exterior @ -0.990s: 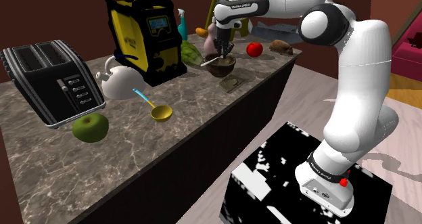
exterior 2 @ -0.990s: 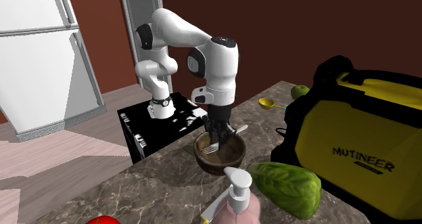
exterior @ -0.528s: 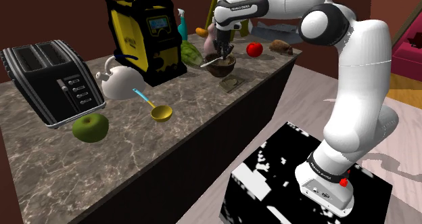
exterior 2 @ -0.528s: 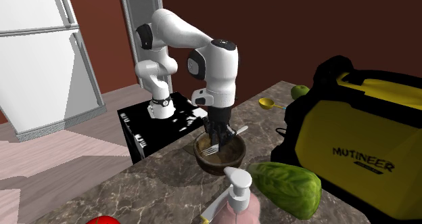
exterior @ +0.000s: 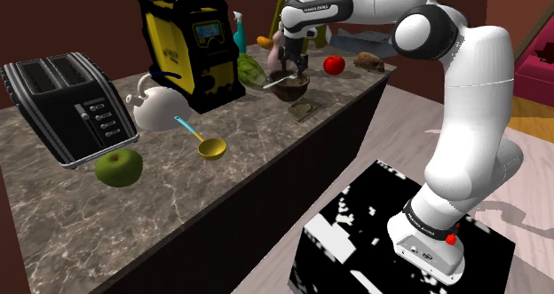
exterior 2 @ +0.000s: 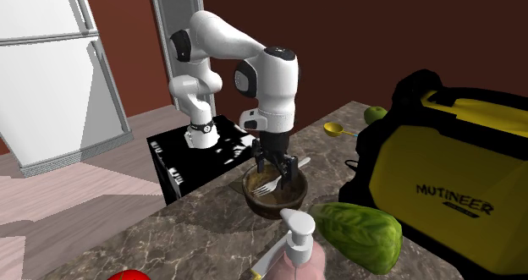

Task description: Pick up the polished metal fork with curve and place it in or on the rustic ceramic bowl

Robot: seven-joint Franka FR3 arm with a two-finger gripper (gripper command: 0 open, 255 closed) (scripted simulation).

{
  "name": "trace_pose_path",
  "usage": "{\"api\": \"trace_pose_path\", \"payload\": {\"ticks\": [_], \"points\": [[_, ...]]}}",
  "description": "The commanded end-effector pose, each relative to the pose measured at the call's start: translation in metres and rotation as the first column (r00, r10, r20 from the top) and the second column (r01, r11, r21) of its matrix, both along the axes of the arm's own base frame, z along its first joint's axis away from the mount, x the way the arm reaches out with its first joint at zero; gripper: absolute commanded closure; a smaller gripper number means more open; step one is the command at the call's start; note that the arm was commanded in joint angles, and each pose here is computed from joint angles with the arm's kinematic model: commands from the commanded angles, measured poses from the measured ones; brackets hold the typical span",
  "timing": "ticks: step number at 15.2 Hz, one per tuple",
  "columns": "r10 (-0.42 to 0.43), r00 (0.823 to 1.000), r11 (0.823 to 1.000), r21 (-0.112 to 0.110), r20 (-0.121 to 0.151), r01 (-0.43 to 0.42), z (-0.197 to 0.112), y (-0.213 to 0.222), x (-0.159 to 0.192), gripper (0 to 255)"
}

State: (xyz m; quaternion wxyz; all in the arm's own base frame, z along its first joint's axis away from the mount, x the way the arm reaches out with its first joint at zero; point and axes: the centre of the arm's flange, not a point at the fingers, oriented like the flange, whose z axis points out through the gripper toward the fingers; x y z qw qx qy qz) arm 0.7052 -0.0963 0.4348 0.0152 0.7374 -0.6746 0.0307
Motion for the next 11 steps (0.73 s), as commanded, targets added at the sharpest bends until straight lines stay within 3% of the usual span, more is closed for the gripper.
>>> {"api": "trace_pose_path", "payload": {"ticks": [1,3,11], "points": [[0.0,1.0,1.0,0.0,0.0,0.0,0.021,0.002,-0.001,0],[0.0,1.0,1.0,0.0,0.0,0.0,0.044,0.004,-0.002,0],[0.0,1.0,1.0,0.0,0.0,0.0,0.044,0.004,-0.002,0]]}}
